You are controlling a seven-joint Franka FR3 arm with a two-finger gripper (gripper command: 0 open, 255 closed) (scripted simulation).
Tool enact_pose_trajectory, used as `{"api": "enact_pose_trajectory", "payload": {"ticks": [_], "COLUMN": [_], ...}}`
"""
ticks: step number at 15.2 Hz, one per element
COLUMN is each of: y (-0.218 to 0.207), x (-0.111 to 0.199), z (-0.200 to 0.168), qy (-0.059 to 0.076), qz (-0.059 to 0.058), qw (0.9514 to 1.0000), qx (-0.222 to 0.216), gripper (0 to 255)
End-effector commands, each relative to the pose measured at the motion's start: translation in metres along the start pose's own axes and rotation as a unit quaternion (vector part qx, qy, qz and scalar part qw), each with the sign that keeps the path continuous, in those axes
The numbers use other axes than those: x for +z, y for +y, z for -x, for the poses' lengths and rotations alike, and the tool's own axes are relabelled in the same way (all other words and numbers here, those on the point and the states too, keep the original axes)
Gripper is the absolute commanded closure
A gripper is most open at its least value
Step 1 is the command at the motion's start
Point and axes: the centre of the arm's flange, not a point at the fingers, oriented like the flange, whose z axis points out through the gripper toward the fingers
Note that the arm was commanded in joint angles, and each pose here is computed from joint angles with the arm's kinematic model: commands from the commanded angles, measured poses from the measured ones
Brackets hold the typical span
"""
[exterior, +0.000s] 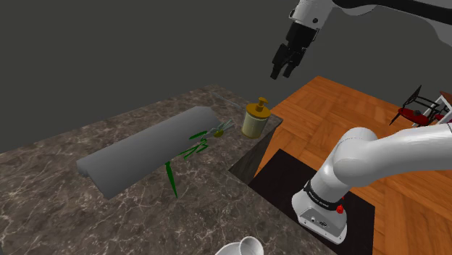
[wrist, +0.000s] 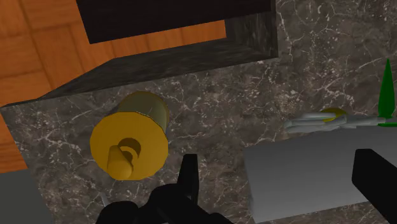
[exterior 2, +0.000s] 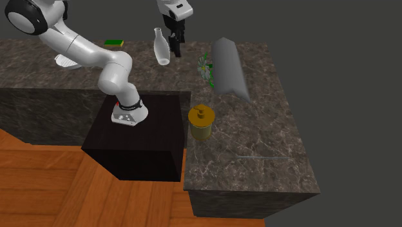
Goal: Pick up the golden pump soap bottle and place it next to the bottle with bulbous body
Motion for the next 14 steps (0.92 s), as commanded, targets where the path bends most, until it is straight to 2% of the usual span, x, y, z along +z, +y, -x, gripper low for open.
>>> {"api": "enact_pose_trajectory", "payload": {"ticks": [1, 14], "y": [0.0, 0.101], "x": [0.0, 0.108], "z": [0.0, -0.084], "qy": [0.0, -0.03], "qz": [0.0, 0.033], "qw": [1.0, 0.9987], "qx": [0.0, -0.025], "gripper": [0, 0]}}
